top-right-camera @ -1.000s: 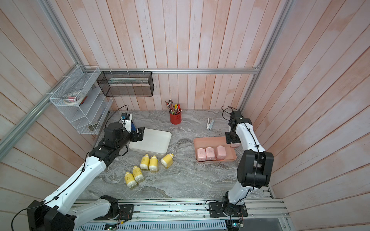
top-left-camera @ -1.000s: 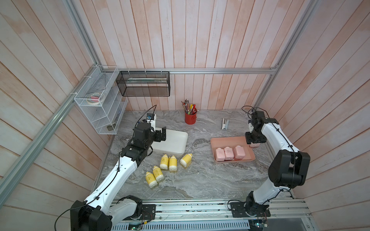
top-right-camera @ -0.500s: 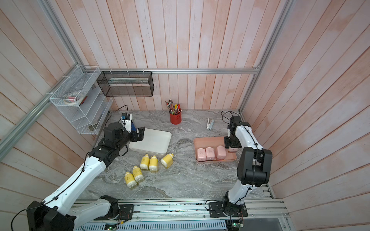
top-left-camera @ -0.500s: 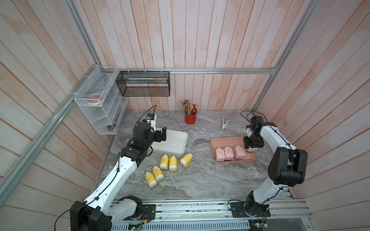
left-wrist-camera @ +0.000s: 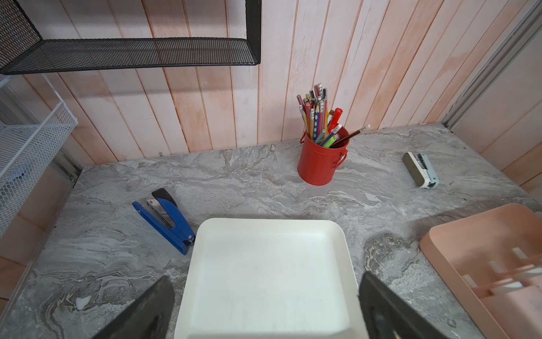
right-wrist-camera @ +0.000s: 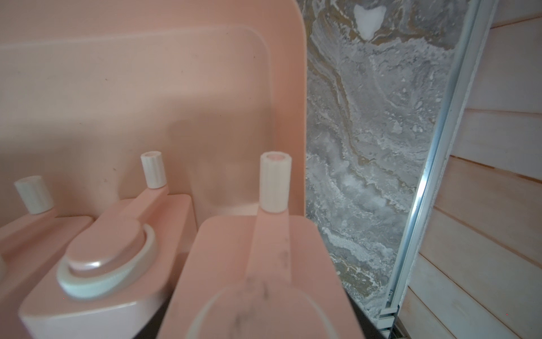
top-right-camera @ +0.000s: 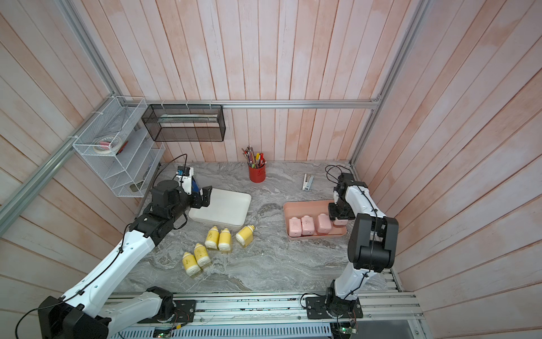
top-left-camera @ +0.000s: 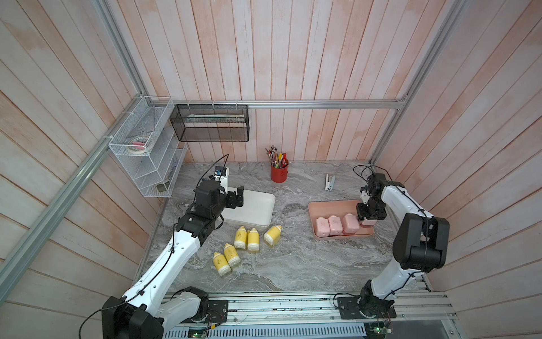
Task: Place the pencil sharpeners by color into the storage box
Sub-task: Place the pencil sharpener in the storage box.
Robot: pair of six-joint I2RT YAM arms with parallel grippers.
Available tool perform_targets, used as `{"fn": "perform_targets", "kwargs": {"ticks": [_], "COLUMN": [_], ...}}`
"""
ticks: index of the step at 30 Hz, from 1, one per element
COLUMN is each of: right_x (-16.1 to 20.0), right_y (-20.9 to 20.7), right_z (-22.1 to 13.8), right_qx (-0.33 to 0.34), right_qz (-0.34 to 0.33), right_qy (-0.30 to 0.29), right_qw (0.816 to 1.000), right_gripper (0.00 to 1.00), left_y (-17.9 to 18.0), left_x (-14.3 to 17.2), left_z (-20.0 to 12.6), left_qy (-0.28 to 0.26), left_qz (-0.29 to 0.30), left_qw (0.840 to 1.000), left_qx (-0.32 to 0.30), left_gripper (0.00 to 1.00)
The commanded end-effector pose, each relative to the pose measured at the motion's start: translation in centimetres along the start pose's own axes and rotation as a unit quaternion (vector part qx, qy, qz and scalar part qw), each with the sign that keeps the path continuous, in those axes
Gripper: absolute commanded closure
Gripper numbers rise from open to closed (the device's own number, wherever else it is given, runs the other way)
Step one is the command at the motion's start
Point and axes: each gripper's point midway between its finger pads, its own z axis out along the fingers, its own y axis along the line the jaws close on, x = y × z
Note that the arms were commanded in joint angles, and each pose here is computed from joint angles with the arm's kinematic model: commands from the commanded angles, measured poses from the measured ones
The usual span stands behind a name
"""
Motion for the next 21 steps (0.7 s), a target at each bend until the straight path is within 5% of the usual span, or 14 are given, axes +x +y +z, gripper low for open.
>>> {"fn": "perform_targets", "kwargs": {"ticks": [1, 21], "right_x": [0.2, 0.9], "right_y": [0.2, 0.1], "right_z": [0.9, 2.2], "right_qx": [-0.009, -0.007], "right_qz": [0.001, 0.005], "right_qy": [0.009, 0.03], "right_qw": [1.0, 1.0], "right_gripper": [0.46, 0.47], "left_y": [-0.5, -0.4], "left_x": [-1.4, -1.2], "left_z": [-0.7, -0.6], "left_qy": [-0.019, -0.016], "left_qz": [0.0, 0.001], "left_qw": [1.0, 1.0], "left_qx": [0.01, 0.009], "left_gripper": [0.0, 0.0]}}
